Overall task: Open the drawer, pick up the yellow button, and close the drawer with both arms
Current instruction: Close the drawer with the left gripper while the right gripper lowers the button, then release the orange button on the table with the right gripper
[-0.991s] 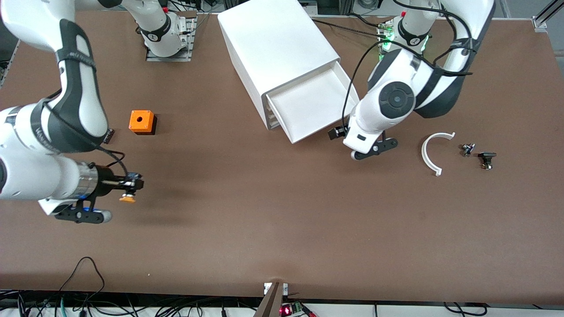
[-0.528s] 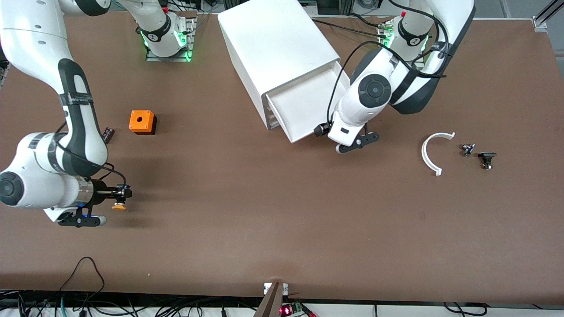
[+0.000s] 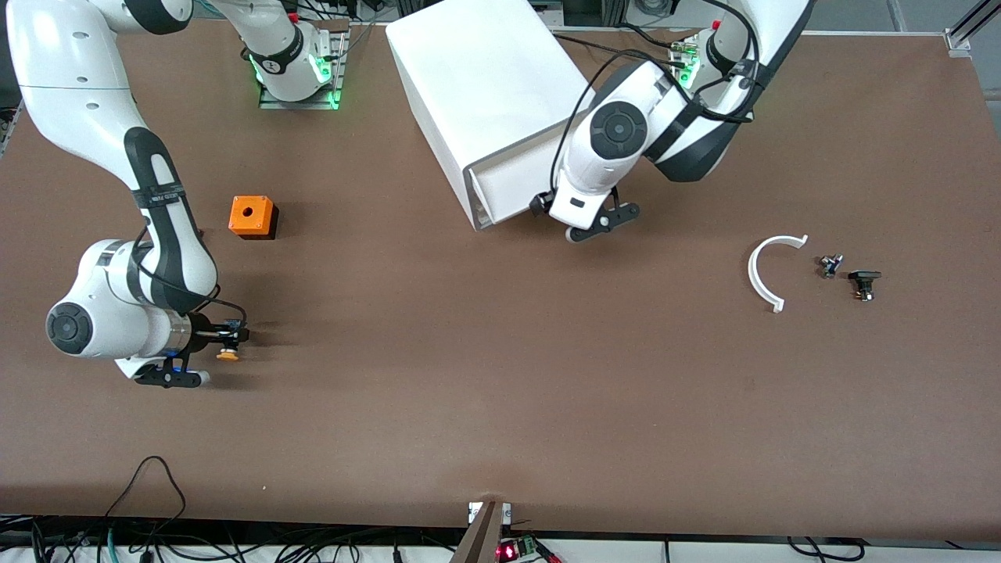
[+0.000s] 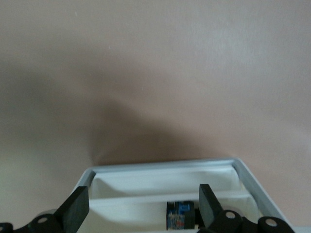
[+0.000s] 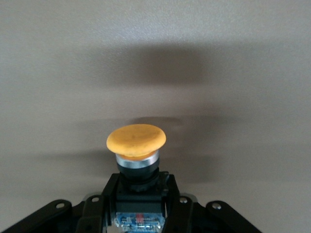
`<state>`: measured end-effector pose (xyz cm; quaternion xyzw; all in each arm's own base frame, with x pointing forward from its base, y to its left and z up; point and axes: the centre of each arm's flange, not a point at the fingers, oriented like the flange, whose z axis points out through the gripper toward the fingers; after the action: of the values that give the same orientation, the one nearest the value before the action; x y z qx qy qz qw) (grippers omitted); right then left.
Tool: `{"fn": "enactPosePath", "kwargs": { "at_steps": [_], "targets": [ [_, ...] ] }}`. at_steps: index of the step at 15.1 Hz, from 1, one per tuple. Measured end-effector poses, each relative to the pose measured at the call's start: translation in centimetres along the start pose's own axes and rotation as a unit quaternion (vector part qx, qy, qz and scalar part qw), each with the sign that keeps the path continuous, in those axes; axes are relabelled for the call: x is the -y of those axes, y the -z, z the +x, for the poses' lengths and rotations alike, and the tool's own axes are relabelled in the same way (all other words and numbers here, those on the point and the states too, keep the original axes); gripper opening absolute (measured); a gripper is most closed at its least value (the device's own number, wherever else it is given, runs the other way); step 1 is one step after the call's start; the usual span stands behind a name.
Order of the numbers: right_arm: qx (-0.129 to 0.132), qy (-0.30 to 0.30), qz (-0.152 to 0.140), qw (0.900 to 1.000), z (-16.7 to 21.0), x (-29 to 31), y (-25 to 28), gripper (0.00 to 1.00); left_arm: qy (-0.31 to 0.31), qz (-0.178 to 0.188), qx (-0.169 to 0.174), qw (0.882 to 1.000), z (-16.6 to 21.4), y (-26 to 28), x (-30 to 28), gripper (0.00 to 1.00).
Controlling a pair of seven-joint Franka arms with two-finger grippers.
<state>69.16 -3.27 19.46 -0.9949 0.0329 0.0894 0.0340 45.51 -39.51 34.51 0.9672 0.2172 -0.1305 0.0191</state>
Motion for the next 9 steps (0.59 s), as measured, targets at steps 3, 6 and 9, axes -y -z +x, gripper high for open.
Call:
{"fn": "enactPosePath", "kwargs": {
  "at_steps": [3,6,9],
  "targets": [
    [-0.003,-0.003,0.000,1.000,0.1,-0.4,-0.7,0.55,-0.007,0.008,0.006,1.000,-2.3,-0.8,-0.4,1.00],
    [-0.009,-0.003,0.000,1.000,0.3,-0.4,-0.6,0.81,-0.015,0.013,0.007,1.000,-4.1,-1.3,-0.6,1.00],
    [-0.029,0.003,0.001,1.000,0.8,0.3,1.2,0.99,-0.018,0.016,0.008,1.000,-4.6,-1.5,-0.6,1.00]
  ]
}}
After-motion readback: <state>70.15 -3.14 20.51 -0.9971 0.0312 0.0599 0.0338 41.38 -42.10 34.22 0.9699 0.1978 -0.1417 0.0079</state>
